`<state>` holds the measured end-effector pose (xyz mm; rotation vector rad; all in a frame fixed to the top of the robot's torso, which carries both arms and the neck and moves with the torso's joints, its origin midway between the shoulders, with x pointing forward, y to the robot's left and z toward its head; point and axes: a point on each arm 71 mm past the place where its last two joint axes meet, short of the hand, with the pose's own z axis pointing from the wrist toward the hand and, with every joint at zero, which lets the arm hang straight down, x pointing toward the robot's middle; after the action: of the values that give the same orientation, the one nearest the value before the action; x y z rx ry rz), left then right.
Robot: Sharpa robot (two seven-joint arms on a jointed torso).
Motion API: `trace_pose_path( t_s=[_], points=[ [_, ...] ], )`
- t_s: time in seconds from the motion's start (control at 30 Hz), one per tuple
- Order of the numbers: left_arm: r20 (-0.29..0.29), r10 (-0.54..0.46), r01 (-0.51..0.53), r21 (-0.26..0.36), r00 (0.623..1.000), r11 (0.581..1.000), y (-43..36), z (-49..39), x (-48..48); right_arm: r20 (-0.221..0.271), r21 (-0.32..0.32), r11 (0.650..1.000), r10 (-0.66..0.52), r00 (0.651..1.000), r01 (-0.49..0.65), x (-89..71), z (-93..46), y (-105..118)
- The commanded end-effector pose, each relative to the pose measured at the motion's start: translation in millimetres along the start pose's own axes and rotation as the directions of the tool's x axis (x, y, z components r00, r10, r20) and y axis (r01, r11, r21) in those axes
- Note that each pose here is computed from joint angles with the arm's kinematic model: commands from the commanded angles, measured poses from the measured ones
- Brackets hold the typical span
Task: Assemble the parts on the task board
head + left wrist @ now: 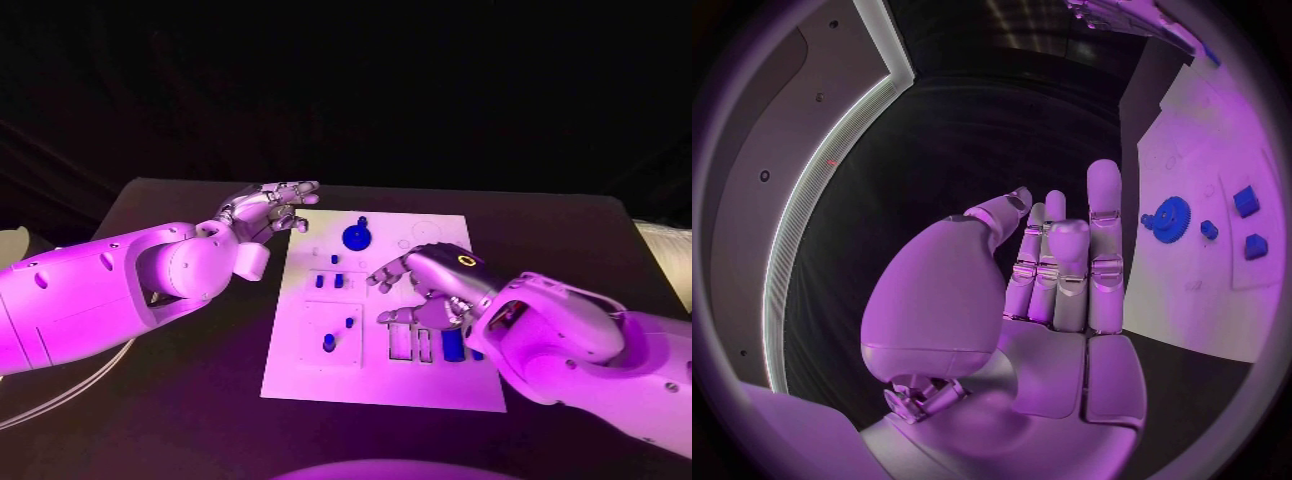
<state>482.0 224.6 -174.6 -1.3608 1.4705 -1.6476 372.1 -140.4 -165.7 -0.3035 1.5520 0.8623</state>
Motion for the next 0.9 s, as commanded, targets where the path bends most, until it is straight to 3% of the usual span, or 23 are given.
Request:
trace_pose_path(
  t_s=[0.03, 0.2, 0.33, 0.47, 0.63, 0.9],
  points=[
    [-0.021, 0.001, -0.001, 0.004, 1.000, 1.000, -0.4, -0.1, 2.1, -0.014, 0.114, 0.975, 0.191, 0.981, -0.189, -11.7, -14.9, -15],
    [-0.022, 0.001, -0.001, 0.003, 1.000, 1.000, 0.0, -0.2, 2.9, -0.027, 0.278, 0.944, 0.195, 0.980, -0.180, -21.1, -39.5, -39],
    [-0.027, 0.000, 0.000, 0.001, 1.000, 1.000, 0.6, -0.2, 4.2, -0.041, 0.418, 0.898, 0.170, 0.985, -0.138, -19.3, -58.5, -56],
    [-0.028, 0.000, 0.000, 0.001, 1.000, 1.000, 1.2, 0.0, 4.6, -0.053, 0.508, 0.855, 0.151, 0.987, -0.103, -14.5, -71.0, -64],
    [-0.028, 0.001, -0.001, -0.004, 1.000, 1.000, 3.3, 0.0, 3.9, -0.102, 0.556, 0.830, 0.112, 0.988, -0.037, -6.5, -80.9, -68],
    [-0.029, 0.001, -0.001, -0.007, 1.000, 1.000, 4.6, 0.4, 4.6, -0.177, 0.545, 0.837, 0.062, 0.982, 0.045, 5.8, -79.8, -68]
  ],
)
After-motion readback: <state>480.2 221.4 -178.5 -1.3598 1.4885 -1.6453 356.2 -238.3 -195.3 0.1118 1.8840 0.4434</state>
